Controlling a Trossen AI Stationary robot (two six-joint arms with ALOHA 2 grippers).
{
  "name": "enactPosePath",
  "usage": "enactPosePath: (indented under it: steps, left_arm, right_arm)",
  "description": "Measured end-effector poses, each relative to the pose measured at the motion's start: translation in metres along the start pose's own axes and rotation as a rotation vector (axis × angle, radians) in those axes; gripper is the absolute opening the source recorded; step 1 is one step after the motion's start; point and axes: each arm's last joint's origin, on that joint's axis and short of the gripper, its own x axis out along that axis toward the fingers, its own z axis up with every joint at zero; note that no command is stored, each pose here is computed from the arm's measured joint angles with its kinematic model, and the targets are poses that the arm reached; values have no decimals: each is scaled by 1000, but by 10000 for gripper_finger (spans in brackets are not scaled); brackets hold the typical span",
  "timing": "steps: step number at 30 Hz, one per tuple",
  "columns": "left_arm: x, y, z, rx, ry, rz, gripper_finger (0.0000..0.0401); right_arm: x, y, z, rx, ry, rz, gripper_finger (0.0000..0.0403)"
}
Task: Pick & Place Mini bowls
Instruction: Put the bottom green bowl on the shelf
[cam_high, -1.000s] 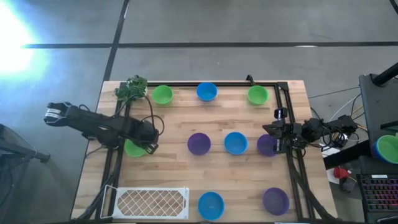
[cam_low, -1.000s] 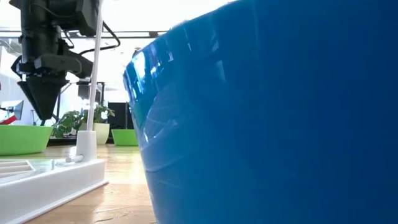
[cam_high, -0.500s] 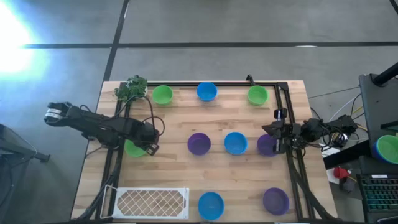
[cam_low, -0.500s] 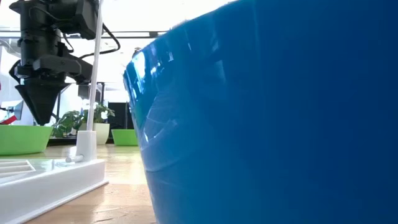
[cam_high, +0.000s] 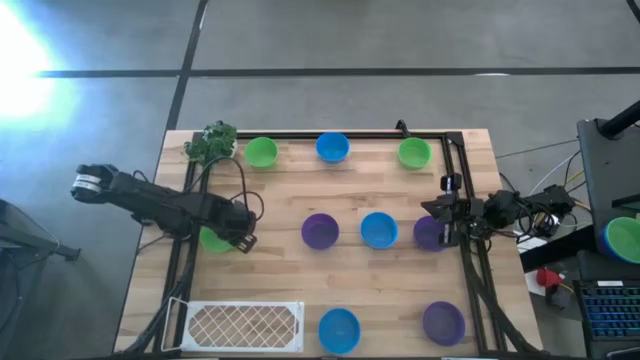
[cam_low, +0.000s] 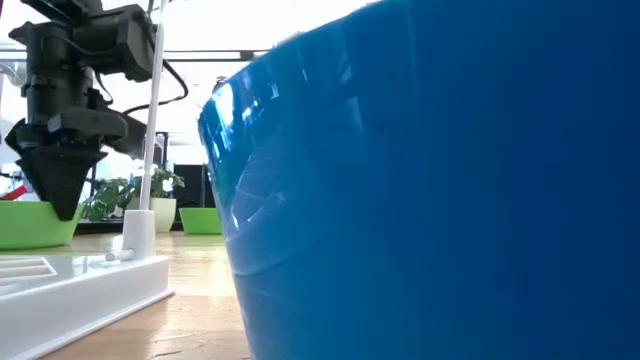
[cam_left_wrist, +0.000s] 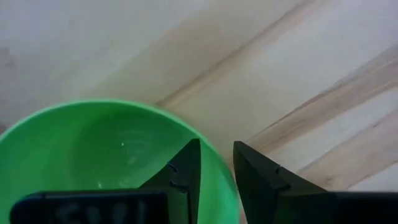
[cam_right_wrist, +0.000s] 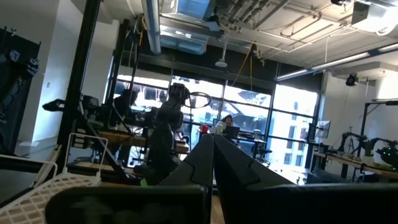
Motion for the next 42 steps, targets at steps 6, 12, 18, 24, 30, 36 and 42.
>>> enactPosePath:
  steps: [6, 12, 18, 24, 30, 36, 42]
  left_arm:
    - [3, 2, -2, 33, 35, -6, 63]
    - [2, 2, -2, 48, 37, -3, 8]
    - [-9, -5, 0, 84, 33, -16, 2]
    - [-32, -24, -4, 162, 15, -74, 0]
    - [-51, -43, -20, 245, -24, -131, 0]
    - [-60, -52, -42, 287, -32, -163, 0]
    - [-72, -62, -62, 394, -66, -199, 0]
  right_arm:
    - [0, 0, 0, 3, 0, 0, 8]
    - [0, 0, 0, 3, 0, 0, 8]
    - [0, 0, 0, 3, 0, 0, 8]
    - [0, 0, 0, 3, 1, 0, 8]
    - [0, 0, 0, 3, 2, 1, 8]
    - [0, 0, 0, 3, 2, 1, 8]
    - [0, 0, 0, 2, 2, 1, 8]
